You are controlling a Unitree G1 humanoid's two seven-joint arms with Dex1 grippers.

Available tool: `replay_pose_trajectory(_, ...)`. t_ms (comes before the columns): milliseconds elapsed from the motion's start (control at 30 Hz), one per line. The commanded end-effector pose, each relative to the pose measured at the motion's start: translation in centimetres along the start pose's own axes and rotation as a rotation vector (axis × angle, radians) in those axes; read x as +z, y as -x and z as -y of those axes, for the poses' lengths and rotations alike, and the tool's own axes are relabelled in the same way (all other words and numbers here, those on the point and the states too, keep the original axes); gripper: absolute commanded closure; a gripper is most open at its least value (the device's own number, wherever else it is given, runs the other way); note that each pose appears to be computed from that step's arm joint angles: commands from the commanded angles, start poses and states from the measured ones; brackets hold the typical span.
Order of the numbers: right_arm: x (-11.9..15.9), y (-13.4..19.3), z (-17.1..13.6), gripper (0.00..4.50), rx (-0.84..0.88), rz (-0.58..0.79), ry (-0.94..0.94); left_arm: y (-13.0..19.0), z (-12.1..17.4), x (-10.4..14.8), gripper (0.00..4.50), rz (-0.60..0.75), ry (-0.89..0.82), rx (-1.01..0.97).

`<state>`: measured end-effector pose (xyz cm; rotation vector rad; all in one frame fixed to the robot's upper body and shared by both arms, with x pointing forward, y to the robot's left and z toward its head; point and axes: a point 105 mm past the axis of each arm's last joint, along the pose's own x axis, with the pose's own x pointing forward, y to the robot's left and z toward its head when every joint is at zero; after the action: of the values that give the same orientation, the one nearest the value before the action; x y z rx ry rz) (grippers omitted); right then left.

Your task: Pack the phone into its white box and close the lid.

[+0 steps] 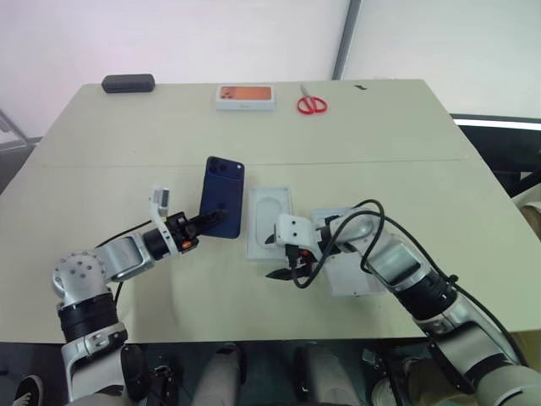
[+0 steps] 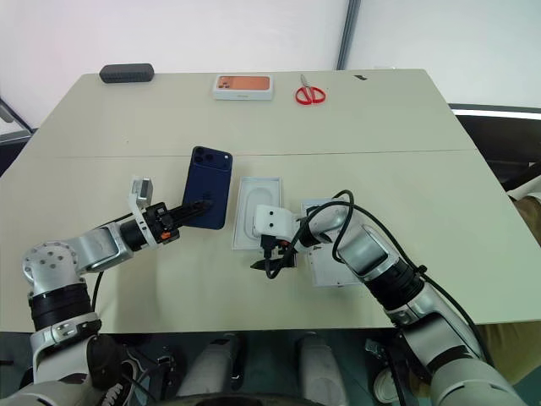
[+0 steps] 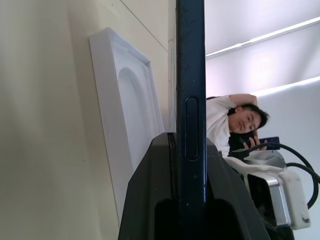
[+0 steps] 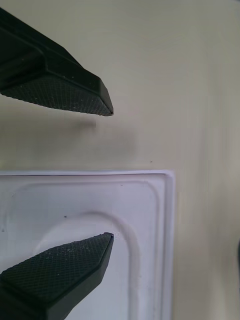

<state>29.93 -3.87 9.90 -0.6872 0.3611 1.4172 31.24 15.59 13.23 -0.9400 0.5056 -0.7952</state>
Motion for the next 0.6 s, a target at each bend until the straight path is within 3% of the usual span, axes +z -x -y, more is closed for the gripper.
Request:
replay_pose_trajectory(33, 0.12, -0.44, -0.09, 1.11, 0.007, -0.012, 0.027, -0.07, 1.53, 0.60, 4.42, 0.022, -0.051, -0.054)
replay_pose_trajectory(67, -0.06, -0.52, -0.02, 1.37, 0.003, -0.019, 0.026, -0.09, 1.52, 0.60, 4.42, 0.021, -0.051, -0.053)
replay_pose_trajectory(167, -0.08, -0.51, 0.01, 2.83, 0.002, -0.019, 0.034, -0.15, 1.59, 0.60, 4.42, 0.023, -0.052, -0.057)
replay_pose_trajectory(600, 0.09, -0.99, 0.68, 2.83, -0.028, -0.008, 0.053, -0.24, 1.67, 0.77, 4.42, 0.040, -0.042, -0.066)
